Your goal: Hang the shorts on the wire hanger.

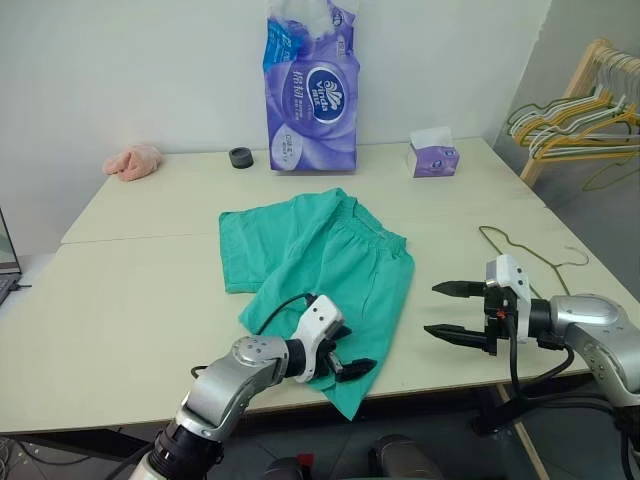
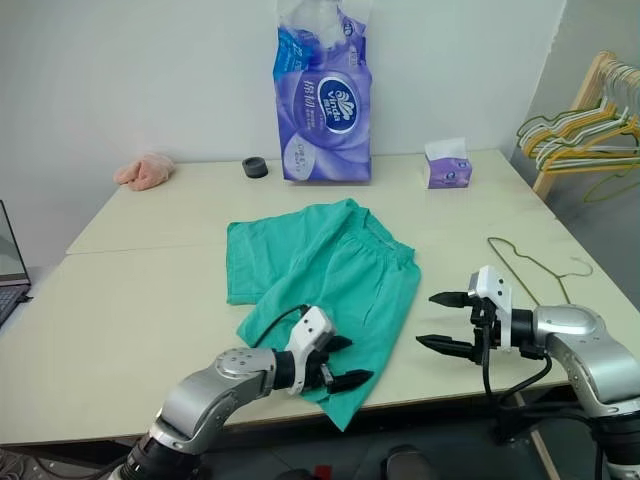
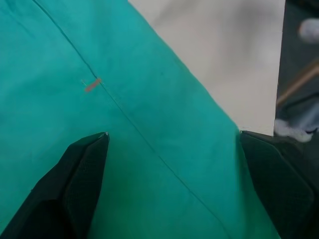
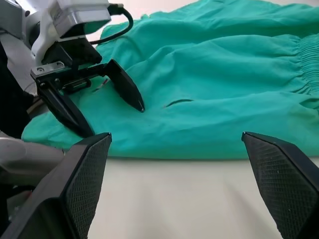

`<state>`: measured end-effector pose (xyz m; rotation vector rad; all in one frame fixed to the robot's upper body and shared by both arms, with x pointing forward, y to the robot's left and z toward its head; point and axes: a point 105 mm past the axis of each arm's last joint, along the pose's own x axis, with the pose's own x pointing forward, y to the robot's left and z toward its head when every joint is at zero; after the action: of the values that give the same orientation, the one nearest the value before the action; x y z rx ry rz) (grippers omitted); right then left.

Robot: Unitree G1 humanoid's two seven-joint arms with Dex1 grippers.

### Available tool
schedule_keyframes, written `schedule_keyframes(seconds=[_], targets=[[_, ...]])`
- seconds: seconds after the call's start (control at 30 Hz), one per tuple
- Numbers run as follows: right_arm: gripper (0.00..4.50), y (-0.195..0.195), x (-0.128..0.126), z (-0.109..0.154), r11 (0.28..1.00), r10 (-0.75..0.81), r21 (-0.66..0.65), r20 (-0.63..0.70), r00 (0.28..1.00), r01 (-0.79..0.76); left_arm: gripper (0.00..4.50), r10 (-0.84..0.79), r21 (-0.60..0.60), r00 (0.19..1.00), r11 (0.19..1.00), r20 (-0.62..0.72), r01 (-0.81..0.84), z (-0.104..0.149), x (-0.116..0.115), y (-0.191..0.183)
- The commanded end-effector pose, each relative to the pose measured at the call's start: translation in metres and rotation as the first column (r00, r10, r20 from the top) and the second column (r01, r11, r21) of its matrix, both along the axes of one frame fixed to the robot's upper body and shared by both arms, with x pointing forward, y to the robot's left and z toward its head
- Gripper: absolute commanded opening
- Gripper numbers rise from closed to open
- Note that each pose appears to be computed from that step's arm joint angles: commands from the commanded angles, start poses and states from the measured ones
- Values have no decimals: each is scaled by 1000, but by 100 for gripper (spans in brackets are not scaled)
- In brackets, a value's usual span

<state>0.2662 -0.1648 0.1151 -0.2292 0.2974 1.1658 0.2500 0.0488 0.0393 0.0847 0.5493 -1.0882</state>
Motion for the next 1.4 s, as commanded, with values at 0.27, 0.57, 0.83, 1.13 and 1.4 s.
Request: schedule_keyframes(seconds=[0.27, 0.57, 0.83, 1.13, 1.4], targets=[[450, 3, 5, 2, 999, 28, 16, 73, 997, -29, 380, -28, 192, 998, 981, 47, 19, -25, 1, 13], [450, 9, 15, 6, 995, 83, -67, 172, 982, -73, 108, 66, 229, 994, 970, 86, -85, -23, 4, 58], [450, 29, 41, -4, 968, 181, -225, 316, 931, -111, 3, 201, 291, 965, 925, 168, -243, -9, 9, 125], [450, 85, 92, -14, 875, 365, -475, 517, 774, -95, 3, 233, 230, 954, 934, 188, -273, 28, -9, 160], [450, 125, 101, -19, 840, 469, -525, 578, 667, -136, 3, 302, 161, 924, 925, 235, -344, 57, -6, 183]])
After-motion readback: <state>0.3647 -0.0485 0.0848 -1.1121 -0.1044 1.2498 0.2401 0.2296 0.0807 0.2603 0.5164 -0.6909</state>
